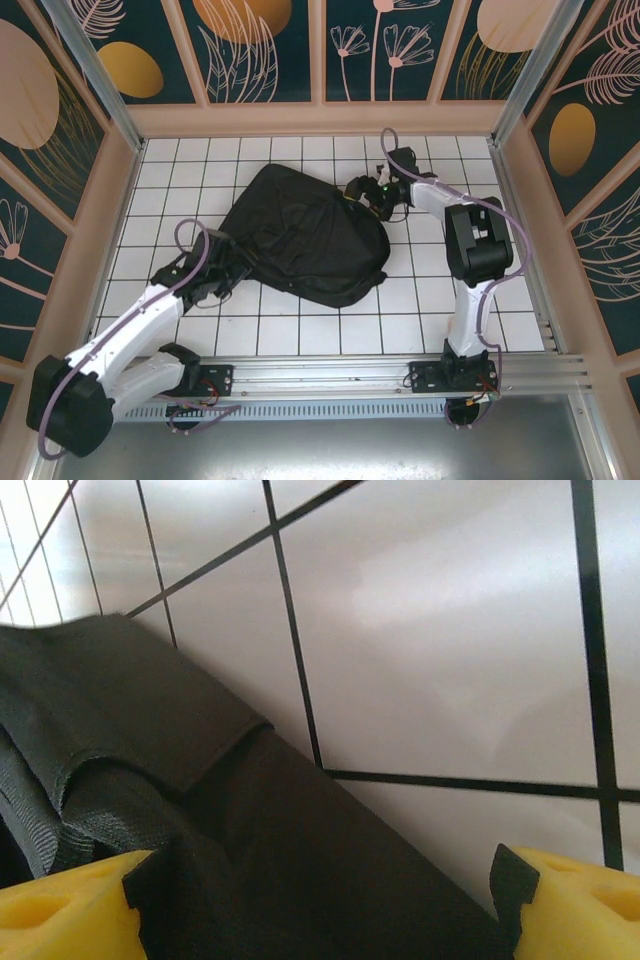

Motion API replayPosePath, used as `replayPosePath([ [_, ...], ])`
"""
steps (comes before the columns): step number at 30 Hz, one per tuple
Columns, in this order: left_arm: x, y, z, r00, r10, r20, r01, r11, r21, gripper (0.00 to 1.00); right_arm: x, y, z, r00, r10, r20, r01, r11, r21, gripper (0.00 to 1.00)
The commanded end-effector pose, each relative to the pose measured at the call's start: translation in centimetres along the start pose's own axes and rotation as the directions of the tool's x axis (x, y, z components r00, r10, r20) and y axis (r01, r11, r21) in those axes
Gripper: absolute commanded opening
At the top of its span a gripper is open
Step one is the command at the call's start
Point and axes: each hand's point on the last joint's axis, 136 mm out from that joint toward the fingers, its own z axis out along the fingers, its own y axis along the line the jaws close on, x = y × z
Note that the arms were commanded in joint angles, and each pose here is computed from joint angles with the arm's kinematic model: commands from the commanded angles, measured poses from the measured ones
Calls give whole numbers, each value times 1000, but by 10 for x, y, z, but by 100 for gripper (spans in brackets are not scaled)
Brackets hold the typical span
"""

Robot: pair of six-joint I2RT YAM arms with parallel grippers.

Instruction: Pack the student bag

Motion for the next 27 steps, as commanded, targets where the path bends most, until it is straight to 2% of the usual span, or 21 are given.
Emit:
replayPosePath([
  [1, -47, -54, -14, 985, 90, 150, -109, 987, 122, 70, 30, 32, -5, 998, -30, -46, 25, 994, -110, 86],
  [5, -68, -75, -5, 979, 122, 160, -146, 979, 144, 70, 65, 29, -8, 997, -25, -69, 16, 992, -126, 86],
  [11, -71, -95, 13, 976, 190, 110, -207, 964, 166, 71, 105, 41, -26, 998, -23, -57, 12, 983, -184, 86],
  [15, -76, -87, -1, 970, 203, 135, -220, 967, 131, 71, 99, 18, -43, 998, -53, 41, 53, 999, -7, 86],
  [18, -79, -70, -18, 965, 206, 166, -219, 974, 65, 72, 82, 4, -66, 986, -102, 133, 81, 985, 151, 85],
  [20, -75, -60, -26, 966, 201, 162, -211, 977, 43, 73, 76, 6, -80, 975, -140, 170, 103, 972, 211, 85],
  [24, -72, -46, -45, 966, 185, 183, -193, 981, 28, 74, 87, 49, -92, 948, -270, 167, 232, 948, 217, 81],
  [27, -82, -38, -60, 955, 178, 239, -184, 983, 3, 74, 120, 102, -83, 878, -468, 103, 446, 877, 179, 78],
])
